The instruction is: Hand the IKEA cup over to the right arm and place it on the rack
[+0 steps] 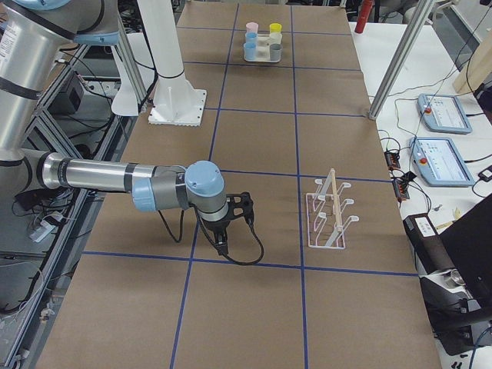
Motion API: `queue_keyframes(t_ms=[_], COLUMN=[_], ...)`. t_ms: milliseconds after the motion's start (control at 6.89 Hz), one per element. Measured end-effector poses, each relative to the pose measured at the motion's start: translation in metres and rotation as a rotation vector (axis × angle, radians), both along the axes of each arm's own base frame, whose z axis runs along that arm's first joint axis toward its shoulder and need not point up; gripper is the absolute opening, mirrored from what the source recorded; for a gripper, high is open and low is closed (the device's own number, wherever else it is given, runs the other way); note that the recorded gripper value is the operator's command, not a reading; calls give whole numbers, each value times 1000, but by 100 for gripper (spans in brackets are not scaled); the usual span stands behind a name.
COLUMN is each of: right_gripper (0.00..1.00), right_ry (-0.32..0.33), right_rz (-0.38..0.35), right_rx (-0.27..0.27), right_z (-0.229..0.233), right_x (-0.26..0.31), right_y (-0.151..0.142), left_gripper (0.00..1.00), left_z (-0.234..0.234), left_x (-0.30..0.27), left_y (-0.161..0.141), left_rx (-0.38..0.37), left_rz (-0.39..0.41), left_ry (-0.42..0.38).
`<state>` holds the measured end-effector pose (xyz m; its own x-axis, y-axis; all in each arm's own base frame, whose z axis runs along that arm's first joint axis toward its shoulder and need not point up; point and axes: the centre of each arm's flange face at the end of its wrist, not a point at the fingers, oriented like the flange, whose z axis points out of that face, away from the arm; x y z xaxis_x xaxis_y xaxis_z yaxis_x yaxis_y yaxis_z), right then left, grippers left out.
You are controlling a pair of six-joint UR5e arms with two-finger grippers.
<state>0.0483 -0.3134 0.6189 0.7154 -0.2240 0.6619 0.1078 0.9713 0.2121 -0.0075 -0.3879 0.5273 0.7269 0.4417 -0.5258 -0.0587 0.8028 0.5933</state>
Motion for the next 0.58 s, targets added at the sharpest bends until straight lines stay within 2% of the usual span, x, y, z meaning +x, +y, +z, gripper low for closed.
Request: queue_keyframes(t_ms=[581], right_gripper=[100], right_ry=[-32], right_rz=[-4], right_rx=[35], right_z=[-16], right_x=[-3], right_y=[-13], left_gripper=[100], left_z=[-15], left_x=[-3], left_y=[12], left_rx=[50], left_rz=[11], left_ry=[-14])
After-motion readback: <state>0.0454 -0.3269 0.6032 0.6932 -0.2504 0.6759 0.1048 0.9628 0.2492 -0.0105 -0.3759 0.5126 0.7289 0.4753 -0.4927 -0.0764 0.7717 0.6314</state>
